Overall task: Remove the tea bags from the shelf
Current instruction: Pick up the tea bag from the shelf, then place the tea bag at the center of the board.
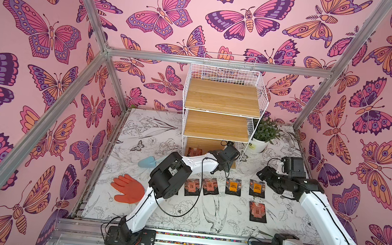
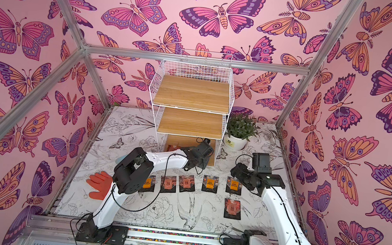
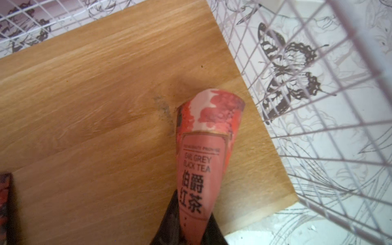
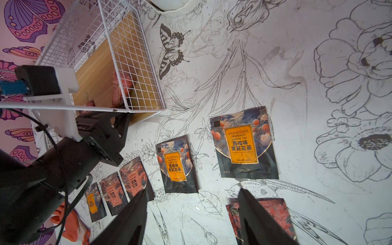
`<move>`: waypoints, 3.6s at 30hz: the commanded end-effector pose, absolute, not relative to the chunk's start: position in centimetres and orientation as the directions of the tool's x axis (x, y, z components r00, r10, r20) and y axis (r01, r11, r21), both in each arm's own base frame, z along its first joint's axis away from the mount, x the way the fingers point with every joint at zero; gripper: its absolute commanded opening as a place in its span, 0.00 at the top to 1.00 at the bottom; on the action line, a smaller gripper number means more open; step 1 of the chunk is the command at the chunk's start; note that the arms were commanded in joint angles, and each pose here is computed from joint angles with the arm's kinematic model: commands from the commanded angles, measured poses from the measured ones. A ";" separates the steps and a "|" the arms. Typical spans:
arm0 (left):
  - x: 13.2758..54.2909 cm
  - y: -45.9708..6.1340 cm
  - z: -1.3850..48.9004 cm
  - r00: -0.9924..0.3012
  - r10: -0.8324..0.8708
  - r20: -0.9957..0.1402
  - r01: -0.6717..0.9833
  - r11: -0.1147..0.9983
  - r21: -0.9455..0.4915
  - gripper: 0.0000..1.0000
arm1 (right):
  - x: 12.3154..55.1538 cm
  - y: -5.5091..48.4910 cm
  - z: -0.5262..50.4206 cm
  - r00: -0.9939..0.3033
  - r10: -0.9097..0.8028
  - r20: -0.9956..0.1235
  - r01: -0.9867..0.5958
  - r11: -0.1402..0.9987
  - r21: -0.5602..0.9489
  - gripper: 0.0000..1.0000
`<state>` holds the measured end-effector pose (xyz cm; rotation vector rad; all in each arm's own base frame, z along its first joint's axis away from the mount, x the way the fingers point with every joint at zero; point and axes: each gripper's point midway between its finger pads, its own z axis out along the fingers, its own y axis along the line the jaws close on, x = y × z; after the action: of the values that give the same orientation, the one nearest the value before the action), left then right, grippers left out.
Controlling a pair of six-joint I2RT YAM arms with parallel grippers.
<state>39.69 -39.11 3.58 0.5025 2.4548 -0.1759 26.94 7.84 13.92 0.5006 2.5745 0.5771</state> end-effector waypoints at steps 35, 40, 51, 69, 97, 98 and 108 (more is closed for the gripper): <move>11.7 -39.4 4.7 -0.322 0.902 -0.289 0.943 0.278 -0.185 1.00 | 27.4 6.0 14.3 -0.803 0.440 -0.402 0.268 0.869 0.416 0.29; 12.5 -39.6 3.7 -0.323 0.909 -0.266 0.945 0.293 -0.146 1.00 | 27.0 5.7 14.7 -0.795 0.436 -0.422 0.266 0.875 0.404 0.29; 13.5 -39.9 3.2 -0.316 0.920 -0.233 0.949 0.300 -0.100 0.49 | 27.0 5.9 14.9 -0.806 0.421 -0.416 0.250 0.879 0.406 0.29; 13.9 -39.3 3.5 -0.306 0.924 -0.230 0.952 0.297 -0.071 0.85 | 27.6 6.0 16.3 -0.801 0.415 -0.432 0.236 0.881 0.410 0.28; 13.8 -40.7 1.1 -0.228 0.953 -0.198 0.970 0.207 -0.124 0.88 | 27.3 6.2 17.7 -0.790 0.414 -0.452 0.214 0.877 0.430 0.28; 13.8 -40.5 1.2 -0.226 0.954 -0.199 0.971 0.205 -0.124 0.88 | 27.3 6.2 17.8 -0.789 0.416 -0.453 0.215 0.877 0.430 0.28; 15.7 -38.8 2.5 -0.278 0.937 -0.211 0.960 0.264 -0.091 0.86 | 27.4 6.2 18.0 -0.789 0.417 -0.451 0.215 0.875 0.433 0.28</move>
<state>15.02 -40.44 1.86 1.8325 2.3738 -0.3368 27.15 6.43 16.61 0.4670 2.5170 0.4905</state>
